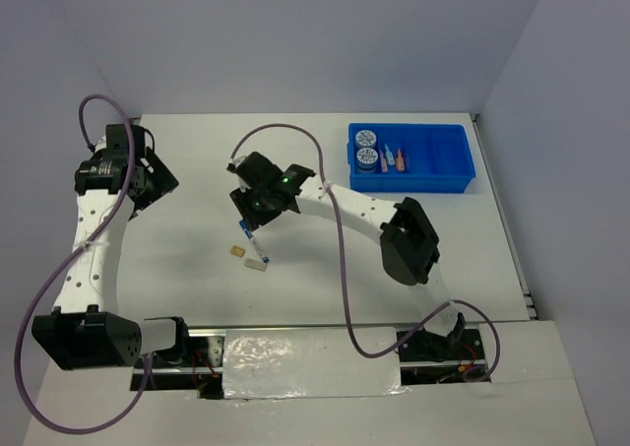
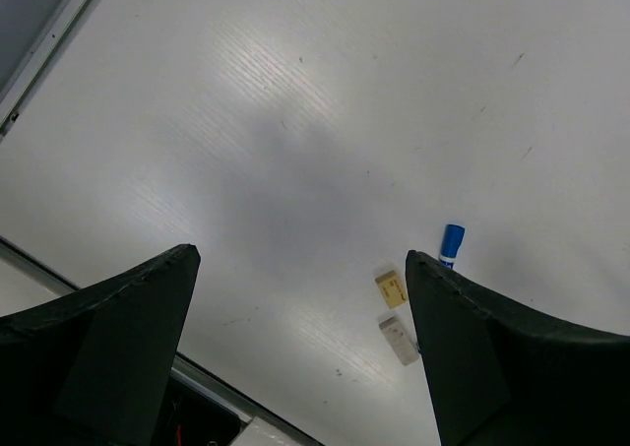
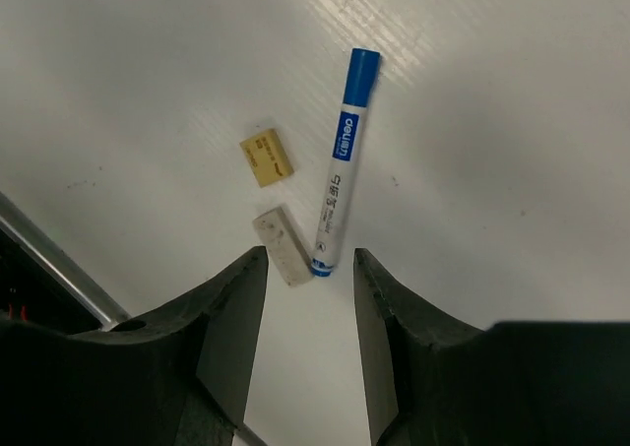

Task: Sort the stationery into containers
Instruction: Pick up the pen from the center of the board.

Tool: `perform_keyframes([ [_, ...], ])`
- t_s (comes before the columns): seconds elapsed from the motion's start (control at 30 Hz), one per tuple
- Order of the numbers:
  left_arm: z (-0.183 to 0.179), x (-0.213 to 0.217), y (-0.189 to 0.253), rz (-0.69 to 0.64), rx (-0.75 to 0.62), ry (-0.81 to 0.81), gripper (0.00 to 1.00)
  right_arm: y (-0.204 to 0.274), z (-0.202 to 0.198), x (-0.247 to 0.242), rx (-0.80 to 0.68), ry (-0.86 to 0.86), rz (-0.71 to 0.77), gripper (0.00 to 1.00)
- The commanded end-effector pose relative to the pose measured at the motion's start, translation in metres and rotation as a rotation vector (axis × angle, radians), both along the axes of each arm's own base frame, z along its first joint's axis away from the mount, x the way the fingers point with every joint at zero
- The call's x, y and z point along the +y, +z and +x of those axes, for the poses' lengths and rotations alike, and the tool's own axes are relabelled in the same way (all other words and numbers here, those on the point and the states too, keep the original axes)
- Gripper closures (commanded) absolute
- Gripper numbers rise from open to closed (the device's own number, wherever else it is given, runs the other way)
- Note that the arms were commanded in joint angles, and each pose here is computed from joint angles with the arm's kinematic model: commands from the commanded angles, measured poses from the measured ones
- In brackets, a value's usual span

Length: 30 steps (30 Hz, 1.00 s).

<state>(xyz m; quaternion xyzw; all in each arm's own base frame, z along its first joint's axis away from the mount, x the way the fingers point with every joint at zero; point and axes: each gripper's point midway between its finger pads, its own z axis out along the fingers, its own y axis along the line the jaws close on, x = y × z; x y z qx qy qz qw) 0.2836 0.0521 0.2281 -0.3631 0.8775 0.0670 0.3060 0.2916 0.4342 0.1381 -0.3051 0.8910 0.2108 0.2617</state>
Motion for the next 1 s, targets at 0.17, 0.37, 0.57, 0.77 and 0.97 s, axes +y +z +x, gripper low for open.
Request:
perform_keyframes([
  [0.17, -0.019, 0.006, -0.005, -0.005, -0.019, 0.025, 0.01, -0.043, -0.004, 0.02, 0.076, 0.002, -0.079, 0.51],
  [0.37, -0.024, 0.012, -0.007, 0.021, 0.004, 0.007, 0.01, -0.074, -0.014, 0.021, 0.12, 0.017, -0.13, 0.51],
  [0.57, -0.023, 0.007, -0.014, -0.001, 0.015, -0.026, 0.01, -0.098, -0.029, 0.026, 0.161, 0.034, -0.164, 0.51],
  [0.77, -0.022, 0.002, -0.023, -0.02, 0.025, -0.049, 0.01, -0.127, -0.027, 0.009, 0.141, -0.033, -0.282, 0.64],
  [0.97, -0.016, -0.008, -0.03, -0.063, 0.021, -0.115, 0.01, -0.094, 0.018, -0.026, 0.033, -0.201, -0.28, 0.91],
])
